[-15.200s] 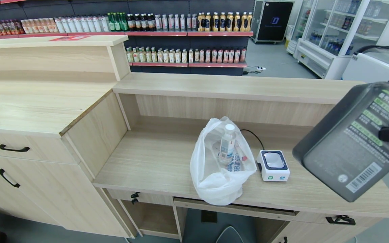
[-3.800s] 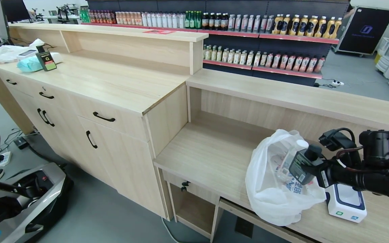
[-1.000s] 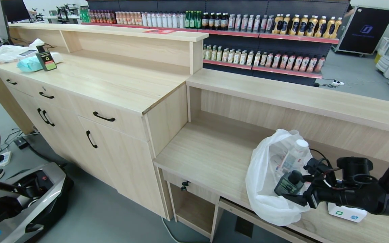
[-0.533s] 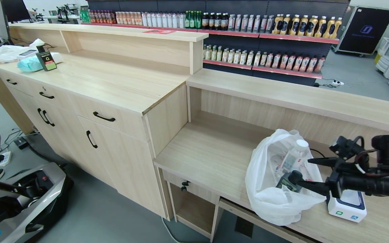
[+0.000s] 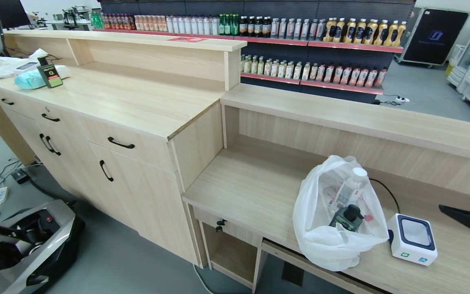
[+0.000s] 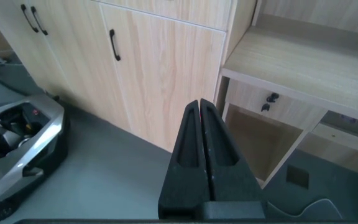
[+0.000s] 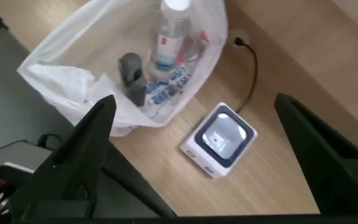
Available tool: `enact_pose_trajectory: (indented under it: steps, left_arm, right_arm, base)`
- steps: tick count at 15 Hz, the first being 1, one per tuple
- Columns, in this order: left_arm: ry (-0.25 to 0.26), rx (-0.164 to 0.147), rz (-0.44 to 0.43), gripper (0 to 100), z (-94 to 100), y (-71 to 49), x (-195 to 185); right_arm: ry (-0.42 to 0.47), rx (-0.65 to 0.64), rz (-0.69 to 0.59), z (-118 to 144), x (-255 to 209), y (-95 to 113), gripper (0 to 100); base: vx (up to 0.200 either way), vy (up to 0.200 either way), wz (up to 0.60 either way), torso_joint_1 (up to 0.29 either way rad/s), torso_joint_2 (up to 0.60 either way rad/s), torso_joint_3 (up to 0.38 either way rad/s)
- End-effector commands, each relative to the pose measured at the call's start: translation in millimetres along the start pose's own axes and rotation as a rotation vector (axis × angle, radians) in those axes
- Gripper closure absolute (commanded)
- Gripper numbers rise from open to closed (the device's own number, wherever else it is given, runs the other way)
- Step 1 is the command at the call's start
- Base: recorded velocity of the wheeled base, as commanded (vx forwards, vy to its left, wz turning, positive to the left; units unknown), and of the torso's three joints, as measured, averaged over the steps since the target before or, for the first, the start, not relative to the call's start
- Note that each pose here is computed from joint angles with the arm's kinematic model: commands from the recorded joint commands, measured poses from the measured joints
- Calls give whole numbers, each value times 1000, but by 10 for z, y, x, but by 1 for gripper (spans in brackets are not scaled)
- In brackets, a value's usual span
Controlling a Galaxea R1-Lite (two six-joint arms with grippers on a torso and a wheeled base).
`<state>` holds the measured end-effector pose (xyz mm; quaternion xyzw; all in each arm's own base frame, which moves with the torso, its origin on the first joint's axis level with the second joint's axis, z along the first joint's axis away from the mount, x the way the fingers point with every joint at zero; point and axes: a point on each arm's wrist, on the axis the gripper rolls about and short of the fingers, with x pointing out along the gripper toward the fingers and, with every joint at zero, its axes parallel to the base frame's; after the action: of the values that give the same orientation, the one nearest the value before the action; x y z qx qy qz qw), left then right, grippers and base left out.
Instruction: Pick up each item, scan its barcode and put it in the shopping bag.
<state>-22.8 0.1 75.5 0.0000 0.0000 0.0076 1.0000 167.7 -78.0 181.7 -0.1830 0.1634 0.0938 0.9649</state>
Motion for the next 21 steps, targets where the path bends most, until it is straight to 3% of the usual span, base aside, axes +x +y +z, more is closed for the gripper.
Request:
enact_pose_trajectory:
  steps: [1,3,6,10,12,14,15,18,20,21]
  left_arm:
    - [0,0,0,100,0,0,0]
    - [0,0,0,100,0,0,0]
    - [0,0,0,100,0,0,0]
    - [0,0,0,100,0,0,0]
    - [0,0,0,100,0,0,0]
    - [0,0,0,100,0,0,0]
    - [0,0,0,100,0,0,0]
    - [0,0,0,100,0,0,0]
    - [0,0,0,100,0,0,0]
    - [0,0,0,100,0,0,0]
  right_arm:
    - [-44,10,-90,113,-93,-11,0]
    - [-43,97,-200,182,-95,-25,0]
    - [-34,153,-267,228,-106,-2,0]
    - [-102,311,-298,146,-360,294,0]
    - [-115,370,-432,-283,-728,772,0]
    - [-164,374,-458,-610,-918,1096,0]
    - [-240,364,-479,-667,-1049,1196,0]
    - [-240,384,-424,-925,-1200,1398,0]
    - [-304,368,-382,-1021,-1274,1466,0]
    - [-292,365,-371,-1037,-1271,1472,0]
  base:
    - [0,0,-600,-7,-2,2]
    - [0,0,-600,7,2,2]
    - [0,0,-600,-2,4,4]
    - [0,0,-150,1,1,-1]
    - [0,0,0,0,0,0]
    - [0,0,0,0,0,0]
    - [0,0,0,0,0,0]
    - [0,0,0,0,0,0]
    - [0,0,0,0,0,0]
    - [0,0,0,0,0,0]
